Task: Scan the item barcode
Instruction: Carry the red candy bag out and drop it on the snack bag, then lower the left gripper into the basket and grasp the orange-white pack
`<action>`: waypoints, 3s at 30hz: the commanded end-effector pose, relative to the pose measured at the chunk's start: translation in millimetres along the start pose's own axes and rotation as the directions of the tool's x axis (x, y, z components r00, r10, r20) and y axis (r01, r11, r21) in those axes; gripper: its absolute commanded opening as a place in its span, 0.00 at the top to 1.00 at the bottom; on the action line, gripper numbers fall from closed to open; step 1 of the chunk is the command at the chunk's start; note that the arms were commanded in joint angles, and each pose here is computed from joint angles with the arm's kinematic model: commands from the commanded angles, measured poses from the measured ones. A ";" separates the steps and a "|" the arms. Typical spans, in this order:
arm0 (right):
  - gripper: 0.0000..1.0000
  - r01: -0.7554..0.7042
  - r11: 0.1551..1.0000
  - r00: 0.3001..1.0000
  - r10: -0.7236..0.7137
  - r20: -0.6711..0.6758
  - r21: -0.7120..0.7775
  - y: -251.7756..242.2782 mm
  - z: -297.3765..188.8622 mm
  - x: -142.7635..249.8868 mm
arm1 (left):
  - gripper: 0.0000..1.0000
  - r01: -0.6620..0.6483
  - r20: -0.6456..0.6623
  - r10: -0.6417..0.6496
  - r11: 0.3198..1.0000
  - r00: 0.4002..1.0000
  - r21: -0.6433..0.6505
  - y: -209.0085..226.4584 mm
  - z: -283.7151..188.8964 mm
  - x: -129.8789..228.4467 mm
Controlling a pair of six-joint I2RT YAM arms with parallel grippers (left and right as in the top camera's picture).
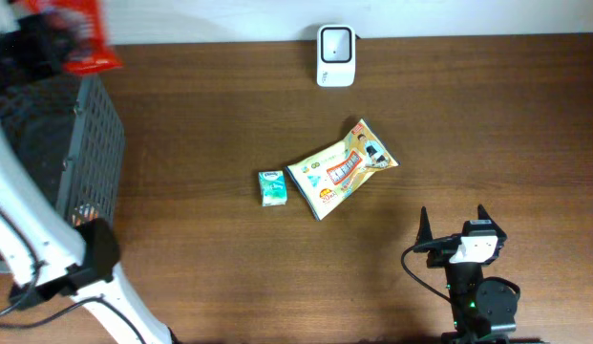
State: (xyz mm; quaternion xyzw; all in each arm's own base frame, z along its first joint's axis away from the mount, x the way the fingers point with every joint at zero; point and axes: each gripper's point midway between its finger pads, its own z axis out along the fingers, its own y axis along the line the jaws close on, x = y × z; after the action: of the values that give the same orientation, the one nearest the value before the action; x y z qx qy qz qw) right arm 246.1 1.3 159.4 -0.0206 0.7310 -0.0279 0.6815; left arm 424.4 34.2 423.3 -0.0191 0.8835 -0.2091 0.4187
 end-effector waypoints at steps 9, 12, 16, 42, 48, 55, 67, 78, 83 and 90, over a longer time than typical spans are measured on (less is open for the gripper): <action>0.02 0.007 1.000 1.000 -0.007 -0.007 -0.012 2.6 0.0 3.2 | 1.00 -0.161 -0.531 0.235 0.970 0.814 0.183 -129.6 143.7 151.9; 0.02 0.007 1.000 1.000 -0.007 -0.006 -0.012 2.6 0.0 3.1 | 1.00 -0.189 -0.601 0.278 0.960 0.750 0.208 -139.8 179.9 195.6; 0.02 0.007 1.000 1.000 -0.007 -0.006 -0.012 2.6 0.0 3.1 | 1.00 -0.210 -0.659 0.335 0.941 0.674 0.264 -150.8 227.4 267.7; 0.01 0.007 1.000 1.000 -0.007 -0.006 -0.012 2.6 0.0 3.1 | 0.01 -0.349 -0.307 0.305 0.932 0.901 -0.097 -122.5 40.6 93.2; 0.02 0.007 1.000 1.000 -0.007 -0.007 -0.012 2.6 0.0 3.2 | 0.01 0.093 0.095 -0.046 0.810 0.994 -0.579 -40.4 -62.9 42.9; 0.01 0.007 1.000 1.000 -0.007 -0.006 -0.012 2.6 0.0 3.1 | 0.01 0.346 0.269 -0.218 0.605 0.938 -0.717 55.3 -119.6 39.1; 0.02 0.007 1.000 1.000 -0.007 -0.006 -0.012 2.6 0.0 3.1 | 0.01 0.488 0.205 -0.636 0.308 0.744 -0.817 204.7 -75.5 128.3; 0.02 0.007 1.000 1.000 -0.007 -0.007 -0.012 2.6 0.0 3.2 | 0.08 0.372 -0.030 -0.794 0.317 0.607 -0.873 254.8 4.3 211.5; 0.02 0.007 1.000 1.000 -0.007 -0.006 -0.012 2.6 0.0 3.1 | 0.16 0.346 -0.060 -0.816 0.309 0.575 -0.886 262.1 14.9 228.9; 0.02 0.007 1.000 1.000 -0.007 -0.006 -0.012 2.6 0.0 3.1 | 0.30 0.340 -0.067 -0.821 0.307 0.567 -0.889 275.3 32.8 250.4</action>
State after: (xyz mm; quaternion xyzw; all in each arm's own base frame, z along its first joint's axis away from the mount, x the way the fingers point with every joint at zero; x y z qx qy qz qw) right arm 246.1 1.3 159.4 -0.0205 0.7310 -0.0278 0.6815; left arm 328.0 221.1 127.8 -0.4842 0.8719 0.0729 0.0057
